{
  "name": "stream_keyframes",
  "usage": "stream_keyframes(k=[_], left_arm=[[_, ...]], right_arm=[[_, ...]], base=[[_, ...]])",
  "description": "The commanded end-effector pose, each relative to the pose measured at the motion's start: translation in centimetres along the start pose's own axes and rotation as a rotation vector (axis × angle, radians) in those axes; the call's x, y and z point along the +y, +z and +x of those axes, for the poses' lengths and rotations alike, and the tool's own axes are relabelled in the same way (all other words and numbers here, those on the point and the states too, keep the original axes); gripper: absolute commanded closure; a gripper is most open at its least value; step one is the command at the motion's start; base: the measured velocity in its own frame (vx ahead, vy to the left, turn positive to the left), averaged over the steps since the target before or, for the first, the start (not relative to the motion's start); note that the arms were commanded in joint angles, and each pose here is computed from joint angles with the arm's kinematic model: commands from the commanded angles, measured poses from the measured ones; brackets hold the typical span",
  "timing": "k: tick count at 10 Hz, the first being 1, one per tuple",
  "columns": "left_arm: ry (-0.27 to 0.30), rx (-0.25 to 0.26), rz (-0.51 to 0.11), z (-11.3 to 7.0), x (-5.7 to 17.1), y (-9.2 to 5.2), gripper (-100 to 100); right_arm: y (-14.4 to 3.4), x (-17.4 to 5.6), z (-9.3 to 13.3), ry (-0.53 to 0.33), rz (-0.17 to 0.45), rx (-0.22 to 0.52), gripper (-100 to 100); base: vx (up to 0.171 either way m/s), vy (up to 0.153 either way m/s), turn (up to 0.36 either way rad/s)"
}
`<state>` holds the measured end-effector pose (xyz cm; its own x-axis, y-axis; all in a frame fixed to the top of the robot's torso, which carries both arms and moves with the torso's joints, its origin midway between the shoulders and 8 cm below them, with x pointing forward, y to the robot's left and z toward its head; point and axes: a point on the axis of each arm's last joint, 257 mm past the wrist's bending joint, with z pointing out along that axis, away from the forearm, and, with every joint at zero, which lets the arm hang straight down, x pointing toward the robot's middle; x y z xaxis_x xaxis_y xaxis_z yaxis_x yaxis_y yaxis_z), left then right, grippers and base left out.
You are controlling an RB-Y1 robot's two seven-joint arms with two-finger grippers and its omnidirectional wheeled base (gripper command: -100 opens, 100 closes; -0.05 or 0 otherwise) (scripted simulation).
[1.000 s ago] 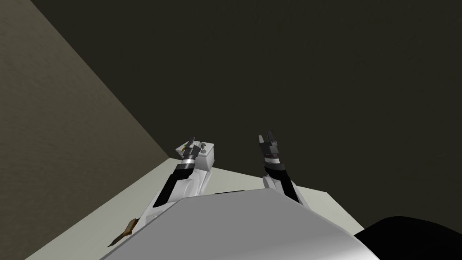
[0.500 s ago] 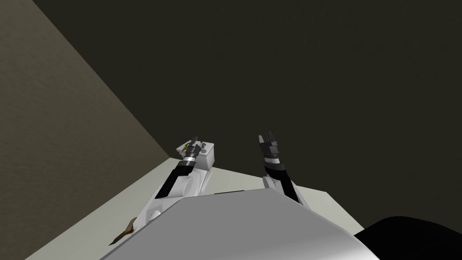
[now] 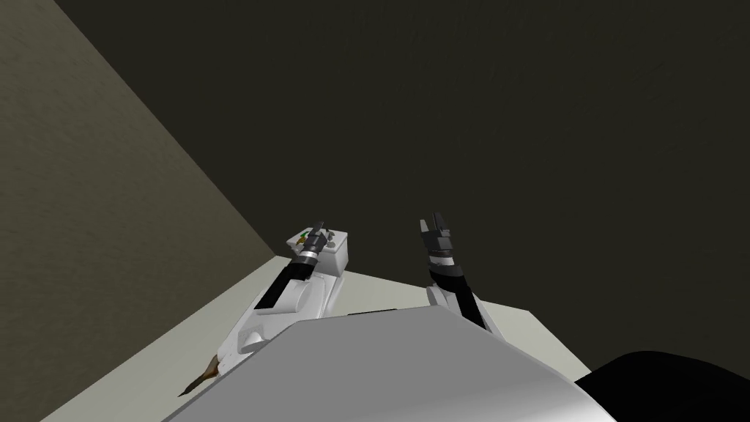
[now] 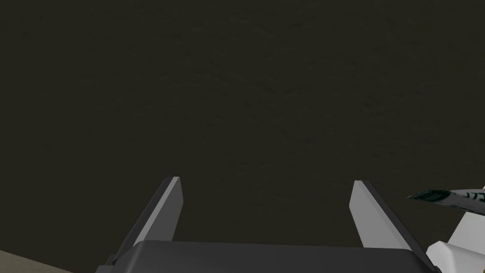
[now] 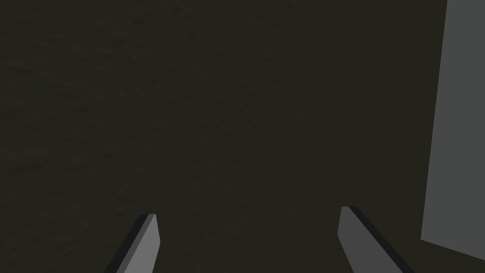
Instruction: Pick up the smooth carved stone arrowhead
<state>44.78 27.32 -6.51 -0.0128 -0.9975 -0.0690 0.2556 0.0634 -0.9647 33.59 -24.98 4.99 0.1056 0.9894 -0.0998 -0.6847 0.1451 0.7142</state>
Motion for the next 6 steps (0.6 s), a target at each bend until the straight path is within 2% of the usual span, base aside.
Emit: stream_keyframes(k=[1, 2, 3, 5, 6], left_arm=[[0.036, 0.008, -0.031, -0.3, 0.5, 0.7, -100], [0.036, 0.007, -0.060, -0.3, 1.2, 0.7, -100], [0.068, 0.013, -0.074, -0.6, 1.3, 1.4, -100], [0.069, 0.011, -0.118, -0.8, 2.5, 1.2, -100], [0.101, 0.016, -0.138, -1.2, 2.7, 1.9, -100]], right_arm=[[0.0, 0.0, 0.0, 0.000, 0.000, 0.000, 0], [0.0, 0.0, 0.0, 0.000, 0.000, 0.000, 0], [0.0, 0.0, 0.0, 0.000, 0.000, 0.000, 0], [0.0, 0.0, 0.0, 0.000, 0.000, 0.000, 0], [0.0, 0.0, 0.0, 0.000, 0.000, 0.000, 0]], base=[[-0.015, 0.002, -0.005], [-0.014, 0.002, -0.005], [-0.016, 0.001, -0.011], [-0.009, 0.001, -0.003], [-0.011, 0.002, -0.014]])
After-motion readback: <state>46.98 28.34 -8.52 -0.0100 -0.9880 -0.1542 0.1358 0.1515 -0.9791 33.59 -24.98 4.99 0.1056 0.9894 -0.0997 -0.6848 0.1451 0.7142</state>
